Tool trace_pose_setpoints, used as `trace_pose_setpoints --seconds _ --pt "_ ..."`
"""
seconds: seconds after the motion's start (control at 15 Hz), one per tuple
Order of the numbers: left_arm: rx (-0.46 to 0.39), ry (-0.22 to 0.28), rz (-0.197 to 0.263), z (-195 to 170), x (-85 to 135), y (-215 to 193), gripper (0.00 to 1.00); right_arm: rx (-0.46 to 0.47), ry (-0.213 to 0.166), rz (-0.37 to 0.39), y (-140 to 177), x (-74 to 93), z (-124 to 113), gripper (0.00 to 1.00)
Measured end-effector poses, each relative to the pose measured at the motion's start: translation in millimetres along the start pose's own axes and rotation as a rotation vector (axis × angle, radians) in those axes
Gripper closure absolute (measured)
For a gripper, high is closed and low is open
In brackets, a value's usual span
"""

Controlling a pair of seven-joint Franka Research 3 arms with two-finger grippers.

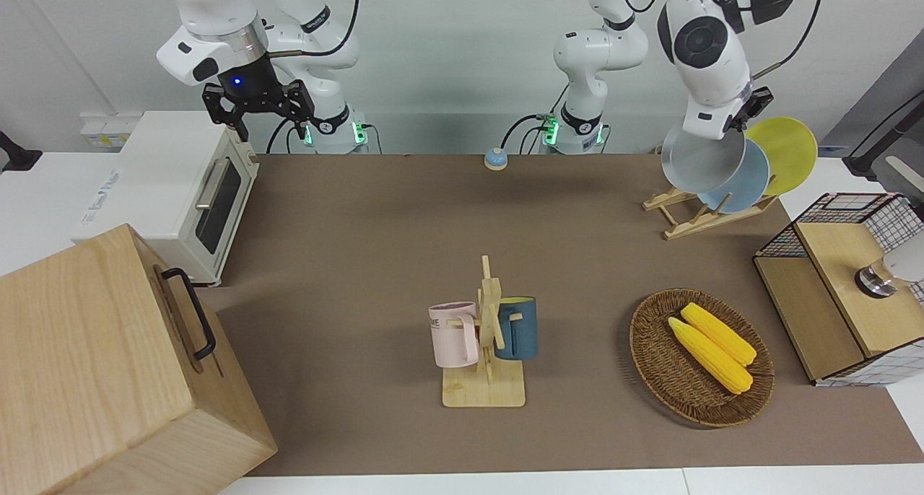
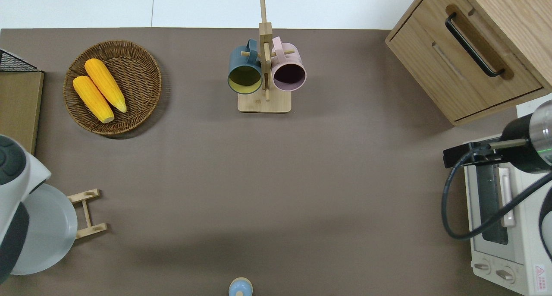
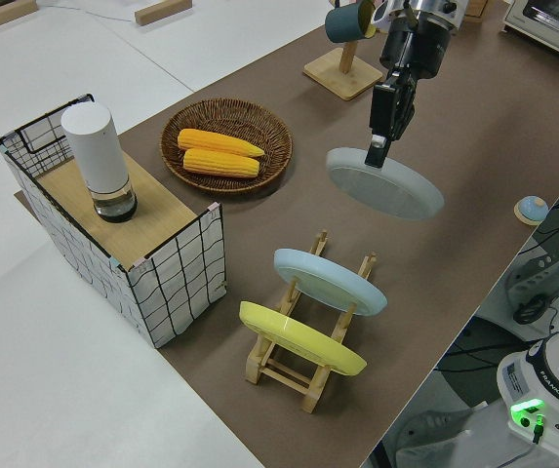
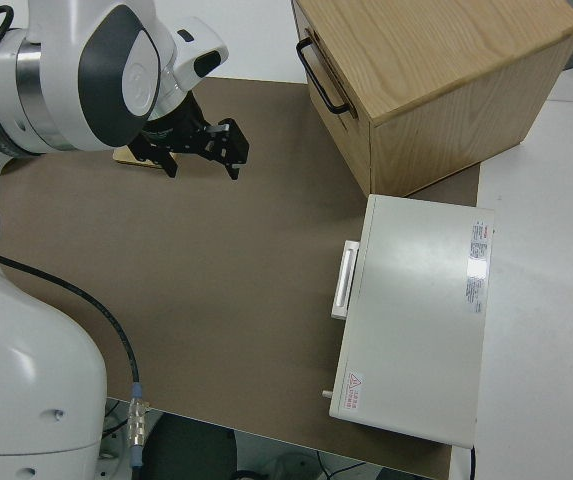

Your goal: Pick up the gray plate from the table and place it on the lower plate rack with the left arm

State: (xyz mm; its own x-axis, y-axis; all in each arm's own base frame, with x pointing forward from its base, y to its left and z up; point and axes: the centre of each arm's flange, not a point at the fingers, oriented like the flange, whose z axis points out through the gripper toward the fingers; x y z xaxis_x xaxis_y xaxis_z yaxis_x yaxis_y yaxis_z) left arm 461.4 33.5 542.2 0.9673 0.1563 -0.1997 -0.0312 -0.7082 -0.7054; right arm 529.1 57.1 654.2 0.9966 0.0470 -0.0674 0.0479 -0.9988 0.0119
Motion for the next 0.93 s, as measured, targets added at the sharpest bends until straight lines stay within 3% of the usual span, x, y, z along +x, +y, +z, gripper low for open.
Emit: trace_pose_setpoints --seconds 0.53,0.93 --pt "0.111 -0.030 -0.068 23 12 30 0.97 0.000 0.000 0.000 0 0.0 0 0.01" --pt "0.152 -0.056 -0.148 43 19 55 0.97 0.000 0.000 0.000 0 0.0 0 0.01"
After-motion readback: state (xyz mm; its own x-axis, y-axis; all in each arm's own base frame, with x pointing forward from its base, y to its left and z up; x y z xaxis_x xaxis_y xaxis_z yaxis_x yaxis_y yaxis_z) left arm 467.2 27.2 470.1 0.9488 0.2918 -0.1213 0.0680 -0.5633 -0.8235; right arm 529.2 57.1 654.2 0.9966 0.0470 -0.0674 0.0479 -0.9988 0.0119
